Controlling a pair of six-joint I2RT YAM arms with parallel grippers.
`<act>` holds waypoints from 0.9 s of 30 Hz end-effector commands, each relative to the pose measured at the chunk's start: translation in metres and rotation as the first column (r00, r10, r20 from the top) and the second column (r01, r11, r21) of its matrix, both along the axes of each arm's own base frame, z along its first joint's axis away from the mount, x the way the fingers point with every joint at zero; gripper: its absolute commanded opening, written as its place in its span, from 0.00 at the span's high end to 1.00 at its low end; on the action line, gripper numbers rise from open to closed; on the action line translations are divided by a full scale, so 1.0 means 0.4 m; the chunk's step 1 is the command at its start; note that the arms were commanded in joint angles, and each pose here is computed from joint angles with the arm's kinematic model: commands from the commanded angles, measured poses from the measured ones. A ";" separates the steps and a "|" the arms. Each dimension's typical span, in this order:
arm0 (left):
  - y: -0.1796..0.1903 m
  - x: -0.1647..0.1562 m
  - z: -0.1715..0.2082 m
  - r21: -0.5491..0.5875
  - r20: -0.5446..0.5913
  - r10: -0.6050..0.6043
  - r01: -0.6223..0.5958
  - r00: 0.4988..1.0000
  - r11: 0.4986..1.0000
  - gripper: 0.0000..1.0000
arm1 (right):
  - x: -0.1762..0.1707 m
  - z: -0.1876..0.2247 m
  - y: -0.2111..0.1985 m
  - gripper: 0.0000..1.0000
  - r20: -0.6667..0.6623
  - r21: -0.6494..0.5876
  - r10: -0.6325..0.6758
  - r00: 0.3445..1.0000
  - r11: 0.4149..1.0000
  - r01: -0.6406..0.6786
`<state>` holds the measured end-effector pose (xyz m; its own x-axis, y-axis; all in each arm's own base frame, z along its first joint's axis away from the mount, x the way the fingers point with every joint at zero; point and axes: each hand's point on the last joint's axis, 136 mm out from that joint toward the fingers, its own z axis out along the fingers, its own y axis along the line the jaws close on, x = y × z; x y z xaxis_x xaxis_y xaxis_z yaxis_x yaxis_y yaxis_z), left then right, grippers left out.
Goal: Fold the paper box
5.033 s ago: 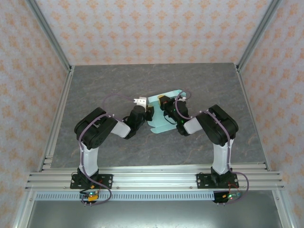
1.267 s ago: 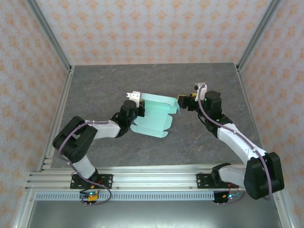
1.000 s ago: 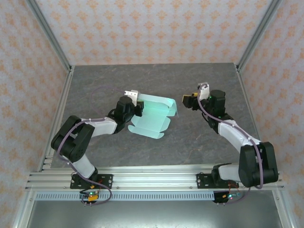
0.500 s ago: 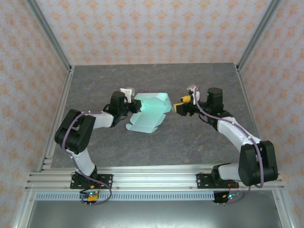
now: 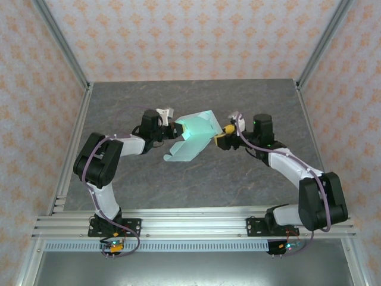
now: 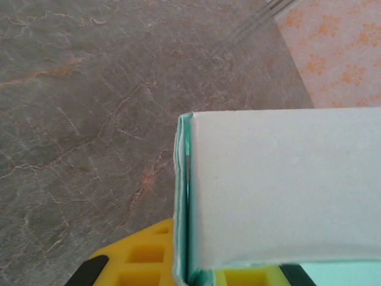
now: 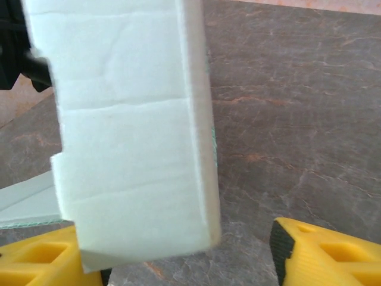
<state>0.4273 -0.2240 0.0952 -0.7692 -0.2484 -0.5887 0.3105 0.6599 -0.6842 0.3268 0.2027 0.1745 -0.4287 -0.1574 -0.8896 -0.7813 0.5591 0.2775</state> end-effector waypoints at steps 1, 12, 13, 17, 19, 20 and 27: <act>-0.019 0.003 0.034 -0.051 -0.006 -0.038 0.038 0.999 0.998 1.00 | 0.051 0.053 0.002 0.36 0.127 0.022 -0.079 0.989 0.997 0.077; -0.021 0.000 0.037 -0.048 -0.001 -0.036 0.036 0.999 0.998 1.00 | 0.051 0.127 0.042 0.40 0.249 0.043 -0.025 0.968 0.999 0.014; -0.022 0.001 0.032 -0.048 -0.005 -0.037 0.036 0.999 0.998 1.00 | 0.041 0.131 0.048 0.38 0.248 0.049 -0.003 0.969 0.999 -0.010; -0.020 0.011 0.031 -0.074 -0.053 -0.007 0.003 0.999 0.997 1.00 | 0.007 0.120 0.039 0.30 0.264 0.009 0.029 0.964 0.999 -0.032; -0.025 0.010 0.031 -0.078 -0.086 -0.014 0.007 0.996 0.997 1.00 | -0.007 0.110 0.025 0.28 0.267 -0.024 0.028 0.963 0.999 -0.022; -0.029 0.009 0.032 -0.085 -0.101 -0.021 0.012 0.995 0.996 1.00 | -0.012 0.109 0.017 0.27 0.273 -0.029 0.020 0.962 0.999 -0.012; -0.029 0.001 0.029 -0.081 -0.127 -0.026 0.015 0.992 0.997 1.00 | -0.014 0.127 -0.008 0.26 0.330 -0.044 0.018 0.944 0.999 -0.004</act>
